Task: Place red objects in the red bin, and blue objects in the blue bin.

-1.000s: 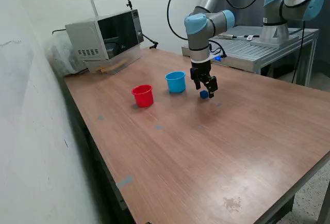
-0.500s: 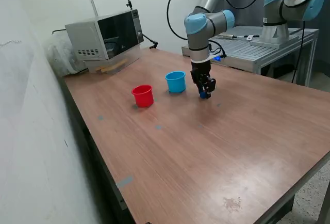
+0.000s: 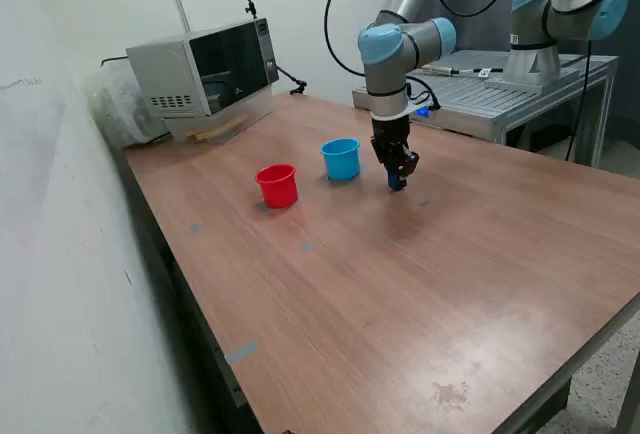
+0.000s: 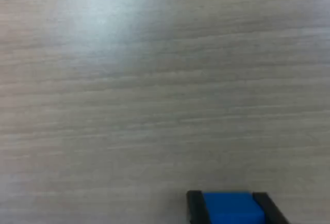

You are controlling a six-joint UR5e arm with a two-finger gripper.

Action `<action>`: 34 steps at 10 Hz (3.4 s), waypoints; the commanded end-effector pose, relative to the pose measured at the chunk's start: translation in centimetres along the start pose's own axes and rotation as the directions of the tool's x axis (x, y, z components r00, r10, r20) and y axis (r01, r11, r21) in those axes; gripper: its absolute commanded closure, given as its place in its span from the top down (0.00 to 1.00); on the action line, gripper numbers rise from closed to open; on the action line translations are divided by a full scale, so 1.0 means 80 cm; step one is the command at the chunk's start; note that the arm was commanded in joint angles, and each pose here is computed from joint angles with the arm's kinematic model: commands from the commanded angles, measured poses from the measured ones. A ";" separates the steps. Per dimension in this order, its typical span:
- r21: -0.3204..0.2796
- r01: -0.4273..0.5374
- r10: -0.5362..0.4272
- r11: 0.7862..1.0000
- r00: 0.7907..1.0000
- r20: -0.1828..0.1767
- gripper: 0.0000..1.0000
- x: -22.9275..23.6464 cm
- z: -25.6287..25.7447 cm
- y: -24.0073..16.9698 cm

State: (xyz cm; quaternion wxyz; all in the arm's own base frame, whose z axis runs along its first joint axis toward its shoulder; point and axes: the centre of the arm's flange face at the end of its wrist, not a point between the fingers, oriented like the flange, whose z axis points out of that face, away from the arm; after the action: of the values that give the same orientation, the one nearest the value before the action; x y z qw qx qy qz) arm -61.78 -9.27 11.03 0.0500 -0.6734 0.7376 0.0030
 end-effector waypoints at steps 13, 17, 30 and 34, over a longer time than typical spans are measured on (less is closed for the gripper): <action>-0.098 -0.197 0.198 0.975 0.980 -0.003 0.00 -0.198 -0.130 0.032; -0.063 -0.193 0.193 0.979 0.981 -0.003 0.00 -0.195 -0.104 0.026; -0.148 -0.122 0.122 0.981 0.992 -0.009 1.00 -0.139 -0.348 -0.110; 0.140 0.142 -0.143 0.980 0.990 0.000 1.00 -0.020 -0.431 -0.318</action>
State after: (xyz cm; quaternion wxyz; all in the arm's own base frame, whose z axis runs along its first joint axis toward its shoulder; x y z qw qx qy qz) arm -48.68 -6.96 43.35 0.0337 -0.6747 0.7370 0.0209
